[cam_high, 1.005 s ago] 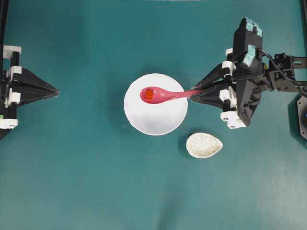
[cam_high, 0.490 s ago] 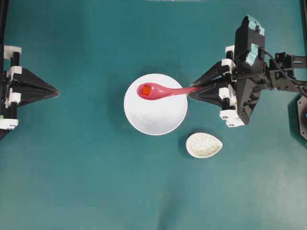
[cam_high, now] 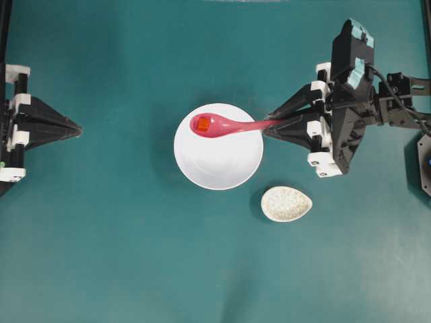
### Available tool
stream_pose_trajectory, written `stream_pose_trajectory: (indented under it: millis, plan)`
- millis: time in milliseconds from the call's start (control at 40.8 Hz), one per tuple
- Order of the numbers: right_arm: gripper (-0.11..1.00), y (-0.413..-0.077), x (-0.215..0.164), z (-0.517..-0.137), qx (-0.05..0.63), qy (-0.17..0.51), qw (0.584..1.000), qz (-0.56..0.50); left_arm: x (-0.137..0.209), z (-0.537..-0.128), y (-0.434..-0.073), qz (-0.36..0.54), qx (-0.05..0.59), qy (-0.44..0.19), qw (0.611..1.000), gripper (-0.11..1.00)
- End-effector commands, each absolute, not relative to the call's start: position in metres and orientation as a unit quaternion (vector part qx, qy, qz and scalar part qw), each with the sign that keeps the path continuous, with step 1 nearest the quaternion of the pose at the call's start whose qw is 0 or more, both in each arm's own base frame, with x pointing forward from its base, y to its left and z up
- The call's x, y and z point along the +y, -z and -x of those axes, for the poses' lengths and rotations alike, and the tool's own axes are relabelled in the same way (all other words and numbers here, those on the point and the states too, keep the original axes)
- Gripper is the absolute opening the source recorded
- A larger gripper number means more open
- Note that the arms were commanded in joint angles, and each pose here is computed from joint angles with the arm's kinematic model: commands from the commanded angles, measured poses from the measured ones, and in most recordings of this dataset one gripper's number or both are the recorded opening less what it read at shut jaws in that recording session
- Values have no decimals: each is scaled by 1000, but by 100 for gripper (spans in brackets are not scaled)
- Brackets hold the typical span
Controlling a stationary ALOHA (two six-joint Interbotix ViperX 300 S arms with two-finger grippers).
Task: Grip the spoon and scoop the red block from the bowl with right arm.
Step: 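Raise the spoon holding the red cube above the bowl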
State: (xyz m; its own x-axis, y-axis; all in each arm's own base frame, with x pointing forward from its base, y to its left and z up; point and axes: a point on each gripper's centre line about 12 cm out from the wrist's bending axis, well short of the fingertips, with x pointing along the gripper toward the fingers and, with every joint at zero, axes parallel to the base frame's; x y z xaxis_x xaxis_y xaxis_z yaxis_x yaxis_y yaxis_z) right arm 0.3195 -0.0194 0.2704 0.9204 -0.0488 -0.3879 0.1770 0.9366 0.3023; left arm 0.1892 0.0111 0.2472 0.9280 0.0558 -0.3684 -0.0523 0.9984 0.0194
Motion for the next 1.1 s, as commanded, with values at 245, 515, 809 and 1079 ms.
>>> stream_pose_trajectory:
  millis: [245, 515, 809, 1079]
  plan:
    - [24, -285, -18, -320, 178, 52, 968, -171, 11, -192, -261, -5, 170, -27, 985, 0]
    - [24, -285, -18, -320, 179, 52, 968, -171, 11, -192, -260, -4, 171, -27, 985, 0]
    - [24, -284, -17, -320, 181, 51, 967, -171, 11, -192, -261, -3, 169, -28, 985, 0]
    - [24, -282, -16, -319, 192, 49, 965, -174, 11, -193, -262, -2, 168, -28, 985, 0]
